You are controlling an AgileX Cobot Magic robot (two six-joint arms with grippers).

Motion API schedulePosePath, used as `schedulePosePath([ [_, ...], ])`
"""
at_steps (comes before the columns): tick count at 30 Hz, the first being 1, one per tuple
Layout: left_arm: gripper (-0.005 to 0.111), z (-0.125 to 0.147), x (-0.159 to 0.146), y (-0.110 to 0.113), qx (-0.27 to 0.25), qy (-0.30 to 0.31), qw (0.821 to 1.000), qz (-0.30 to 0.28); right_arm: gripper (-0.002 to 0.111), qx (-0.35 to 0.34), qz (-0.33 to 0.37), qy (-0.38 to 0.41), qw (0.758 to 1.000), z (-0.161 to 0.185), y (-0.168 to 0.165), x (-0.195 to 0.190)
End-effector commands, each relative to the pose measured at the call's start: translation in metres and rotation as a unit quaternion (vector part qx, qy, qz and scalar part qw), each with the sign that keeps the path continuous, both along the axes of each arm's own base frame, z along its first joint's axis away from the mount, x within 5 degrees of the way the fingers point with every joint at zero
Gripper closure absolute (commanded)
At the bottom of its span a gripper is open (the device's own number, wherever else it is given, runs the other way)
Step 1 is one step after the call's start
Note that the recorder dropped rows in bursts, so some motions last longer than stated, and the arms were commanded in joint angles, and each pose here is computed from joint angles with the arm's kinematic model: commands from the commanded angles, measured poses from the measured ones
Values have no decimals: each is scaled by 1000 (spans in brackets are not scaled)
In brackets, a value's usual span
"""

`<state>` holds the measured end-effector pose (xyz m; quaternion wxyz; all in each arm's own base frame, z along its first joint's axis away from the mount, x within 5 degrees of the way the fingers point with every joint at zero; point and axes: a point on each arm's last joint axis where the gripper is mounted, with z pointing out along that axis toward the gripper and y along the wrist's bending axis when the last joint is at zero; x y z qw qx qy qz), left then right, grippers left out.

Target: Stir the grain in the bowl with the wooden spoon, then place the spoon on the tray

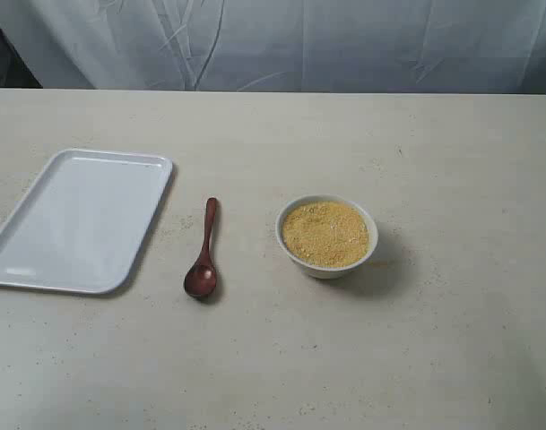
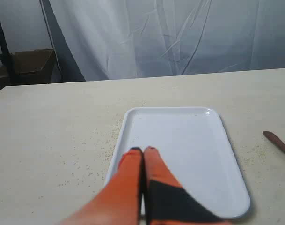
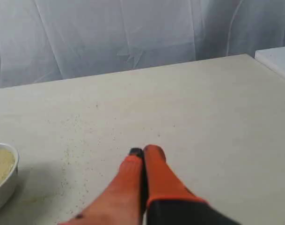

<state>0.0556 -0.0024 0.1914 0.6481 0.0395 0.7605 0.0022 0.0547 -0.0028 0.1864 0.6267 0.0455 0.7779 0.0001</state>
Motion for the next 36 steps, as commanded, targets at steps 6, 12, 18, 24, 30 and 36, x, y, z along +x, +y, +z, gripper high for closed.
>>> schedulePosePath([
  [6,107,1,0,0,-2,-8,1000,-2,109,-19,-8,-214,977,38,-1,0],
  [12,107,1,0,0,-2,-8,1000,-2,109,-25,-11,-303,953,54,-1,-6],
  [18,107,1,0,0,-2,-8,1000,-2,109,-24,-15,-376,926,67,-2,-12],
  [24,107,1,0,0,-2,-8,1000,-2,109,-27,-17,-422,906,74,-2,-17],
  [30,107,1,0,0,-2,-8,1000,-2,109,-18,-15,-429,903,75,-2,-18],
  [36,107,1,0,0,-2,-8,1000,-2,109,14,-4,-207,978,104,0,-8],
])
